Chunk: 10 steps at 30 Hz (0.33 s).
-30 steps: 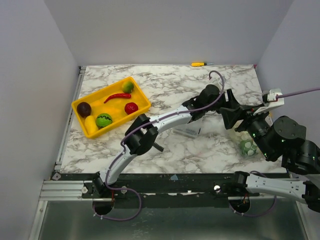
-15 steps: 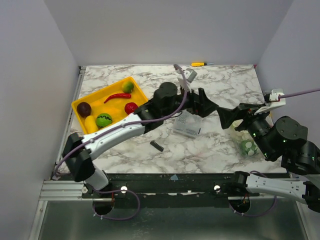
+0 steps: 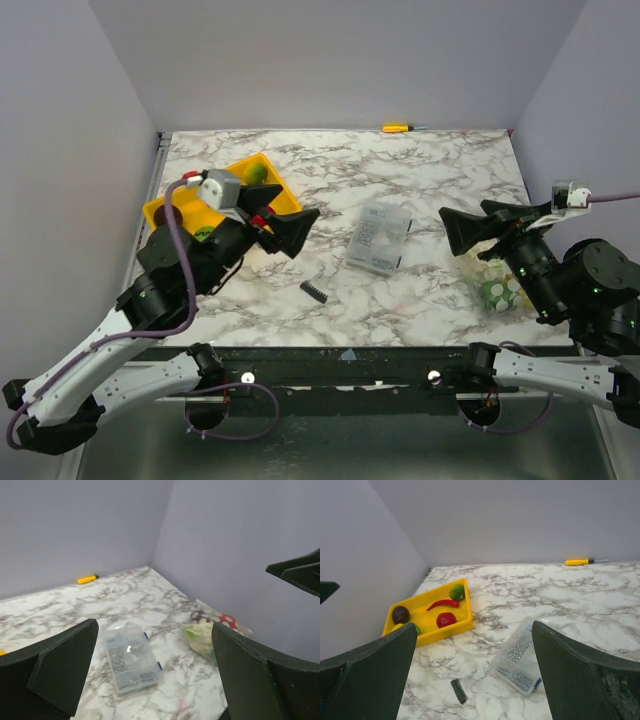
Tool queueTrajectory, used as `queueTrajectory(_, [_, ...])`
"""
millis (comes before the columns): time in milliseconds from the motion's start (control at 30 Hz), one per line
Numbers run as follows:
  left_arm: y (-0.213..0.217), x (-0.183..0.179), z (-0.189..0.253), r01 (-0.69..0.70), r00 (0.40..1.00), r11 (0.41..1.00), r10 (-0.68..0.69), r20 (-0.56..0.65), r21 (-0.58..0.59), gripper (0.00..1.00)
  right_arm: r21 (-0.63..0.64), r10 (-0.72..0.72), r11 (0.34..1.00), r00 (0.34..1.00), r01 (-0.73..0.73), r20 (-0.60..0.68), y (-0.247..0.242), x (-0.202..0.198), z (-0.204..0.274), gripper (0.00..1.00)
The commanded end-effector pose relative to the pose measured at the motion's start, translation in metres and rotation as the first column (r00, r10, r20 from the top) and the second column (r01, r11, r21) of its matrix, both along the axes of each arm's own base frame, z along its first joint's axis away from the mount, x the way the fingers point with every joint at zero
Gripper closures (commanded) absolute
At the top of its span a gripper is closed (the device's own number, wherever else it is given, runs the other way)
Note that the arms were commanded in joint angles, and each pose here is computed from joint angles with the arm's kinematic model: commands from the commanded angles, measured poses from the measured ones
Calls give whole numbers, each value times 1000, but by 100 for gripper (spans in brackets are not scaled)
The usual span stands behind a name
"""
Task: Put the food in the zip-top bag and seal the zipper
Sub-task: Reset both arms
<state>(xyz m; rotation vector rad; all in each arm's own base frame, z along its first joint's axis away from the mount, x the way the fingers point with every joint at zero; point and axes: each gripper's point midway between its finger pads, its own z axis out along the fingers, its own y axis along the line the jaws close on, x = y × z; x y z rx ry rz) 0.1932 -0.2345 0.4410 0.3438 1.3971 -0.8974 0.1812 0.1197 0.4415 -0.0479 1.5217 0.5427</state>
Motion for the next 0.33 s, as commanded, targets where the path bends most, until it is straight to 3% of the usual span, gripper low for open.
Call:
queueTrajectory(0, [57, 5, -14, -207, 978, 975, 204, 41, 84, 1, 76, -58, 995, 998, 56, 18, -11, 3, 8, 0])
queueTrajectory(300, [104, -13, -9, -293, 954, 956, 292, 65, 10, 1, 78, -134, 988, 991, 133, 3, -19, 10, 8, 0])
